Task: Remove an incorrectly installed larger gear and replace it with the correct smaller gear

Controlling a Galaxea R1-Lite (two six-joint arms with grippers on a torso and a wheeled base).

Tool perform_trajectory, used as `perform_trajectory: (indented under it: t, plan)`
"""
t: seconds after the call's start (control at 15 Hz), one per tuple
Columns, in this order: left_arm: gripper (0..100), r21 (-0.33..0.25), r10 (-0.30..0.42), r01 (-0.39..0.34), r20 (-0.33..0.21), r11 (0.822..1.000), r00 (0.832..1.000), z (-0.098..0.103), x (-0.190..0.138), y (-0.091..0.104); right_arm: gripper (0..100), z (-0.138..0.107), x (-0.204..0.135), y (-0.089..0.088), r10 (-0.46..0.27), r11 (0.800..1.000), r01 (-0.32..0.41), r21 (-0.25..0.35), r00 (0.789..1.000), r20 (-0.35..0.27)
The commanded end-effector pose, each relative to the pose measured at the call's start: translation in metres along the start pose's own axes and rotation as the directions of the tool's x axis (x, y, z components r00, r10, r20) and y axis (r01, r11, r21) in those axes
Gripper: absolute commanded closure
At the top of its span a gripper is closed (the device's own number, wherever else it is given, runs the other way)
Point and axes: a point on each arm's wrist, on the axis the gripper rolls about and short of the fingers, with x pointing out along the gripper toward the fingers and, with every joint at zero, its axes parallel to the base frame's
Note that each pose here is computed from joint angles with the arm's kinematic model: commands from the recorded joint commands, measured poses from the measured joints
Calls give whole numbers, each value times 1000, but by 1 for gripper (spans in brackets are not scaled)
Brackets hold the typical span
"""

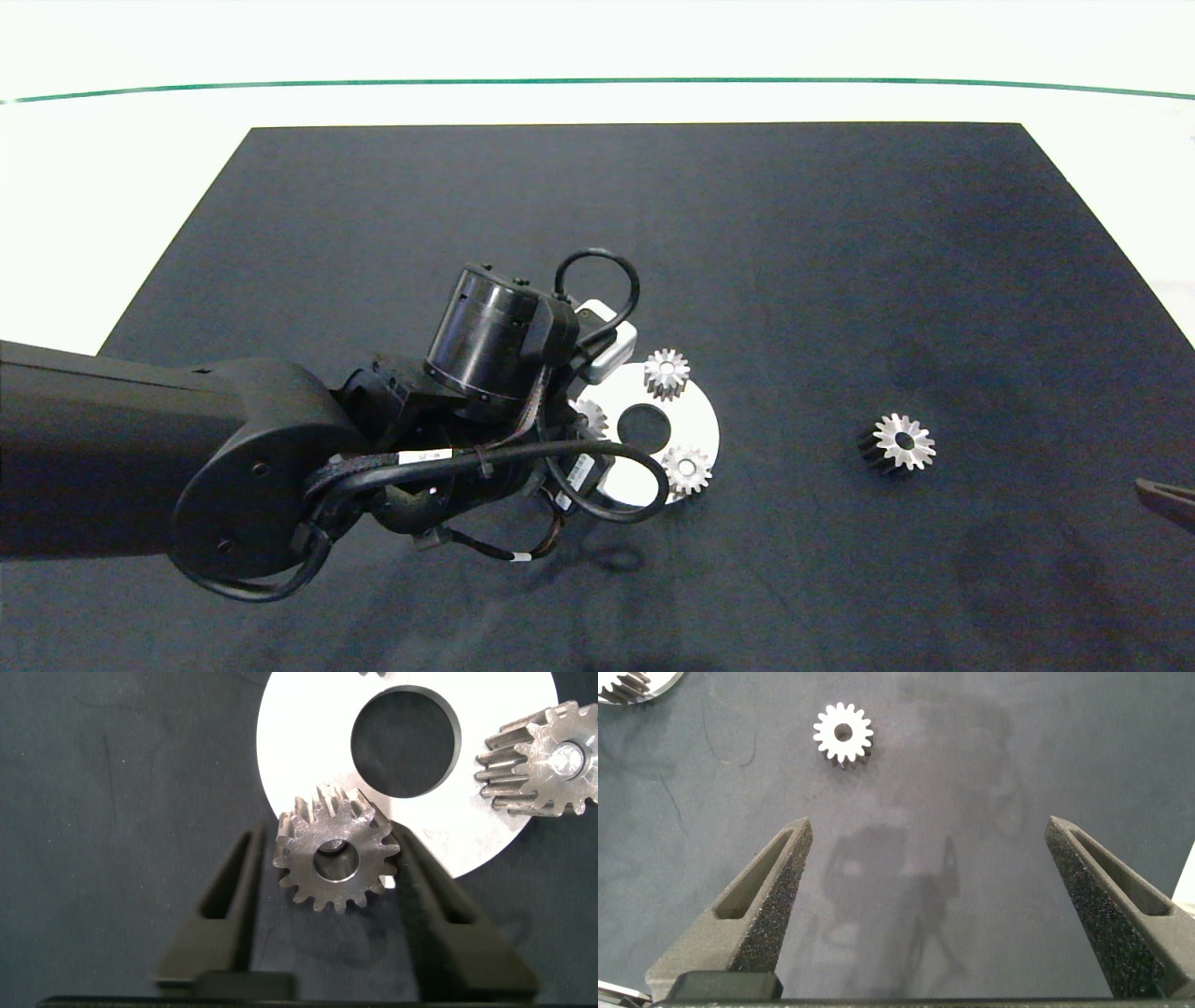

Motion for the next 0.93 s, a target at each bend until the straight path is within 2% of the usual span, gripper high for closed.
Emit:
perform_trajectory:
  t: [0.07,0.4,0.67,0.93]
  plan:
    - [0,0,2,-2,0,1000,1000,0,0,0,0,0,0,0,1,1000,-1,-2,1000,-4]
    - [0,2,0,0,-7,1000,1000,-4,-9,2,0,0,0,0,0,1000,0,-1,1000,-4]
    - [0,-10,-3,3,-13,1000,1000,-4,-42,10,0,0,0,0,0,1000,0,-1,1000,-4]
    - [0,-19,3,-3,11,1000,1000,1,-56,16,0,-1,1,0,0,1000,0,-3,1000,-5]
